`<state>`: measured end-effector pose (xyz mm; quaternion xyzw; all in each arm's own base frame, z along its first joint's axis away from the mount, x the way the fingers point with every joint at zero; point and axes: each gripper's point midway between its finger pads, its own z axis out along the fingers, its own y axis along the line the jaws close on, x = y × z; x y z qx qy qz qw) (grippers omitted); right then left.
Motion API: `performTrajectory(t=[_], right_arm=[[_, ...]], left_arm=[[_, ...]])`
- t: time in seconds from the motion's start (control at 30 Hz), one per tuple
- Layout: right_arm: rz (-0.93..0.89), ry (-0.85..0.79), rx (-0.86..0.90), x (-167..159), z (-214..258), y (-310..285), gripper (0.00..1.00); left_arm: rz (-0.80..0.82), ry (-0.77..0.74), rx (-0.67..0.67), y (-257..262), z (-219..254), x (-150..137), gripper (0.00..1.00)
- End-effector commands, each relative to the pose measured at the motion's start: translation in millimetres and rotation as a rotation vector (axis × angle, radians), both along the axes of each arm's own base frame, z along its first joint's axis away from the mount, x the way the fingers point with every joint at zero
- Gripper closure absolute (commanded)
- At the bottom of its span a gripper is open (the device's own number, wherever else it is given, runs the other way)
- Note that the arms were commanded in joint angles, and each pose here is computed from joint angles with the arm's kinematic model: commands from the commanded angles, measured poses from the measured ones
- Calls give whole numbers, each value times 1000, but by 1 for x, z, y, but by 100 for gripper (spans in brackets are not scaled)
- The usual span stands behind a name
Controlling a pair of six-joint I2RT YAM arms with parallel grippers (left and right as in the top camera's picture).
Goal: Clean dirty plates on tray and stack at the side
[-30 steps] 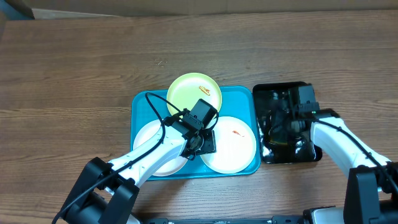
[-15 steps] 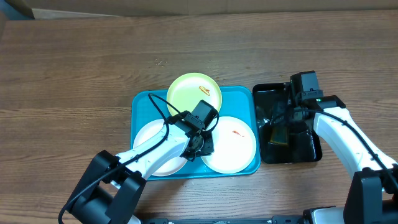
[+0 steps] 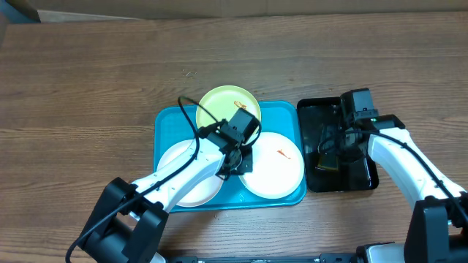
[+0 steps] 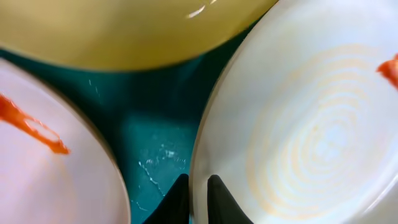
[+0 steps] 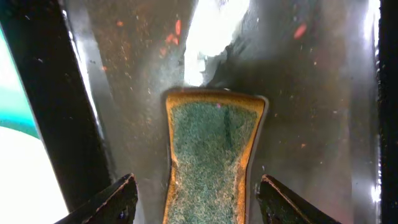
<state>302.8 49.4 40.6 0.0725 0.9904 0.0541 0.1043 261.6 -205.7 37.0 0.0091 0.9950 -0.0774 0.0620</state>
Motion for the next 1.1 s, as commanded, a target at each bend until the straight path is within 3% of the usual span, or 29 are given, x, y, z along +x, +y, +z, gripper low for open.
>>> performTrajectory(t=[0.0, 0.17, 0.27, 0.47, 0.63, 0.87, 1.0, 1.03, 1.07], right_arm=[[-8, 22, -11, -10, -13, -4, 36], [-9, 11, -10, -14, -25, -4, 36], [-10, 2, -14, -13, -27, -5, 41], [-13, -36, -31, 1, -15, -7, 42], [-13, -50, -29, 8, -7, -6, 42], [-18, -3, -33, -8, -19, -8, 42], [-42, 10, -29, -17, -32, -9, 42], [-41, 21, -30, -21, -35, -10, 43], [-40, 33, -28, -25, -37, -9, 51]], left_arm=[[-56, -53, 42, 4, 8, 13, 85], [-97, -29, 68, 9, 6, 6, 85], [-120, -12, 82, 12, 5, 1, 85], [-104, 63, 14, 2, 5, -13, 65], [-24, 93, 18, 5, 0, -17, 65], [-7, 173, 67, 12, -21, -28, 64], [-23, 207, 63, 10, -30, -32, 69], [-24, 208, 60, 10, -30, -31, 69], [-23, 207, 58, 10, -29, -30, 69]])
